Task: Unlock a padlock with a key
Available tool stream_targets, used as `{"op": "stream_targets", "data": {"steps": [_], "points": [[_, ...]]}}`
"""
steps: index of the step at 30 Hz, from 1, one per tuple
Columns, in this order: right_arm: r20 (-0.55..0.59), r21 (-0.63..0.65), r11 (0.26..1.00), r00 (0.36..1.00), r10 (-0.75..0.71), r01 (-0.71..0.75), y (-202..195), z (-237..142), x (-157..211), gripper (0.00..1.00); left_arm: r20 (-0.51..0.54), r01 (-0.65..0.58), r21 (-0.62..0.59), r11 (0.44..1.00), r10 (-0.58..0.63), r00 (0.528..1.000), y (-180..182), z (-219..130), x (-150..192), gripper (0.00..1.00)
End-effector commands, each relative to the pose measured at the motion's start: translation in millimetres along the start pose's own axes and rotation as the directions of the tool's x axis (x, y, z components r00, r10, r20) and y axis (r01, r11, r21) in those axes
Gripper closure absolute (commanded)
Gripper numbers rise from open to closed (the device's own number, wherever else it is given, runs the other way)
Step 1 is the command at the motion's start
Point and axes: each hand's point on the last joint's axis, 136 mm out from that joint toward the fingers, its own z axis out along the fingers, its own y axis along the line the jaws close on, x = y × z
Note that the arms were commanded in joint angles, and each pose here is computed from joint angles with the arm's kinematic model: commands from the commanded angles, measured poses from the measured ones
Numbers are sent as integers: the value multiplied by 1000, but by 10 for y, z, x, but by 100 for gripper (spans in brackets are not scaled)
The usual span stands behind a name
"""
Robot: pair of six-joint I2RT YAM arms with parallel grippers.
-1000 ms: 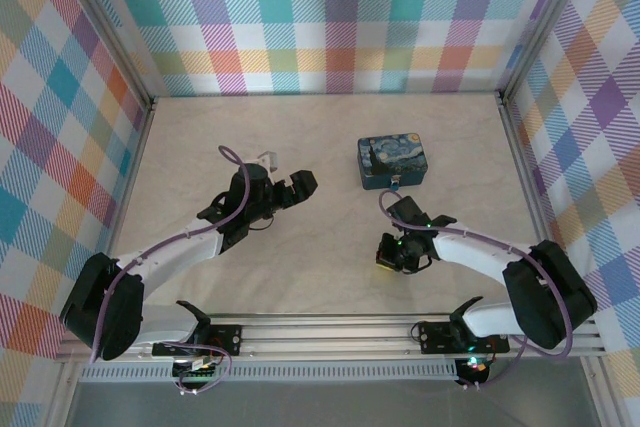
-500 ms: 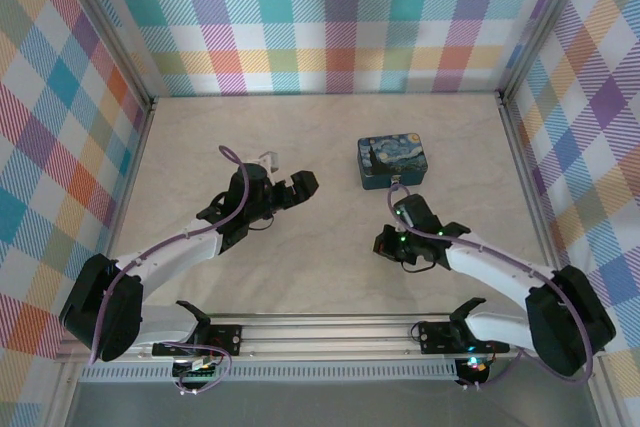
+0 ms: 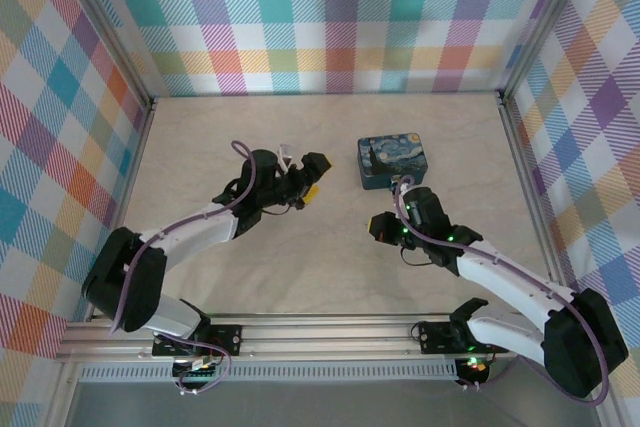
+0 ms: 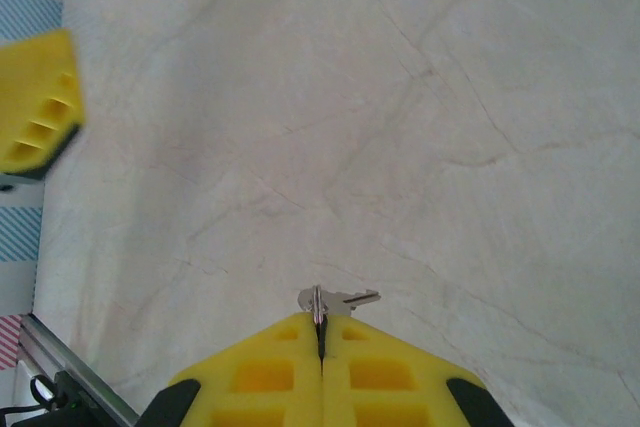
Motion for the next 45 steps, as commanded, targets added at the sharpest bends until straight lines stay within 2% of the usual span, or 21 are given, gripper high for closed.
{"op": "stream_targets", "data": {"steps": [1,6,13,20,27,39,45], "points": [[123,-90,987,985,-125,136,378,-64,-353,100,-104,235,88,968,-226,969,-169,106,123,6],[205,-164,960,960,-190,225,708,-56,-629,100,-167,376,147,915,-351,921,-211,227,194,10],[221,-206,934,944,-246,292,990,68,-781,100,-215,446,157,881,-410,886,-195,371,347,12],[189,-228,930,950,-248,288,1037,221,-711,100,-220,493,182,850,-454,864,-168,436,375,18],[172,-207,937,954,-247,280,956,235,-632,100,-202,499,184,847,-465,862,-136,432,354,31],[181,-177,943,951,-251,283,897,183,-625,100,-192,507,176,844,-476,858,-70,440,351,72],[191,-176,943,950,-249,282,899,160,-637,100,-188,508,170,844,-478,858,-45,444,349,81]]}}
